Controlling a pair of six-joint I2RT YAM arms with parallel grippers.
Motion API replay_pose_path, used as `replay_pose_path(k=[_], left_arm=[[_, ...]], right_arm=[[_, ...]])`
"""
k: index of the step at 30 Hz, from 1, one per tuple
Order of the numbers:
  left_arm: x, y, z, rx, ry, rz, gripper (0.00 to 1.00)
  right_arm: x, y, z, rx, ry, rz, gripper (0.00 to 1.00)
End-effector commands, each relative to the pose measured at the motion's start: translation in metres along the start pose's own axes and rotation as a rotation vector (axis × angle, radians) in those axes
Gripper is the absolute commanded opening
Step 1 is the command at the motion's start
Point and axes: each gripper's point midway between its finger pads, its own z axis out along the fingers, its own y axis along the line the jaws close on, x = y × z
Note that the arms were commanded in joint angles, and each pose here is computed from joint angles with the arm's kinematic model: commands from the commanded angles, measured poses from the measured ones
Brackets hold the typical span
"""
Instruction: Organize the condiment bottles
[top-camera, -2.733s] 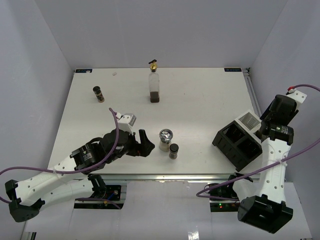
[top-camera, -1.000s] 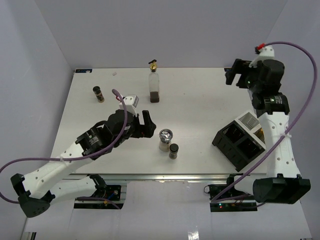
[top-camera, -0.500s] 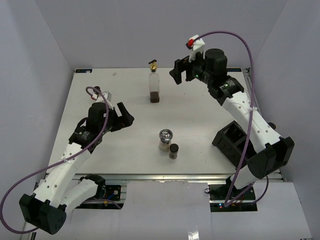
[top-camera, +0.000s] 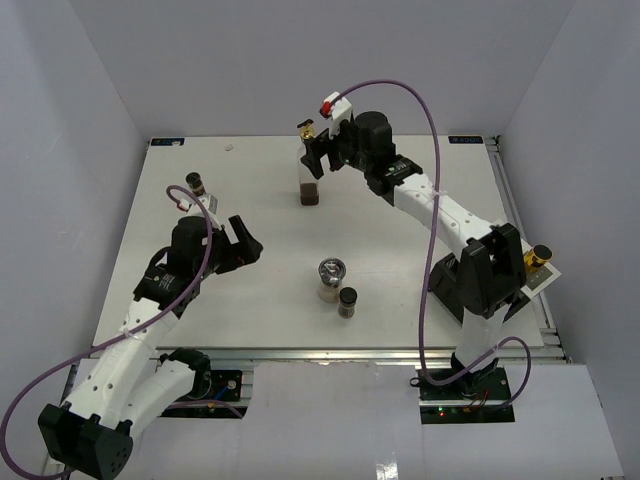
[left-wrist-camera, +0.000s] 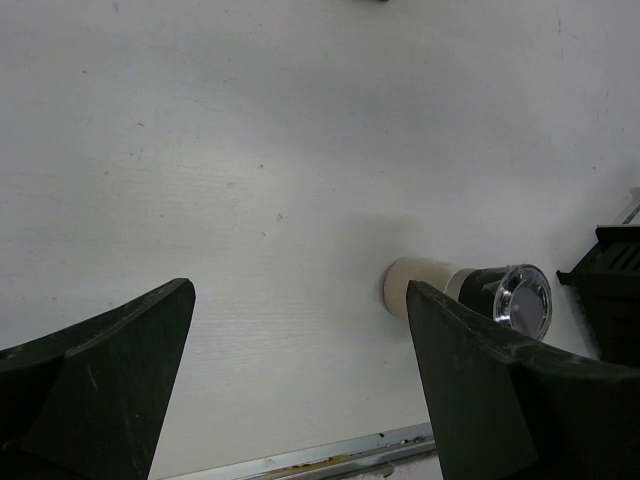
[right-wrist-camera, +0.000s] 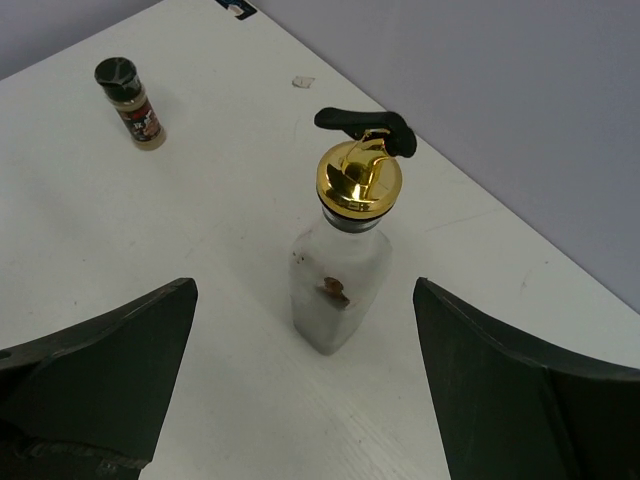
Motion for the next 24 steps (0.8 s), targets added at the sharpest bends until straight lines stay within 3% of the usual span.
replay_pose_path(k=[1, 10, 14, 21, 24], left_arm=[[0.002, -0.009, -0.001, 0.067, 0.013, 0.031, 0.98], [-0.008, -0.013, -0.001, 0.065, 0.009, 0.081, 0.98], [-0.013, -0.013, -0.003, 0.058, -0.005, 0.095, 0.98], [-0.015, -0.013, -0.003, 0.059, -0.008, 0.108, 0.98], [-0.015, -0.013, -0.003, 0.06, -0.01, 0.11, 0.98]], right_arm=[[-0.04, -0.011, 0.018, 0.034, -0.136, -0.031, 0.97], [-0.025, -0.012, 0.055, 0.033, -0.188, 0.022, 1.0], [-0.025, -0.014, 0.067, 0.056, -0.203, 0.017, 0.94], [-0.017, -0.023, 0.075, 0.1, -0.21, 0.021, 0.66], [-0.012, -0.024, 0.075, 0.114, -0.205, 0.015, 0.49]])
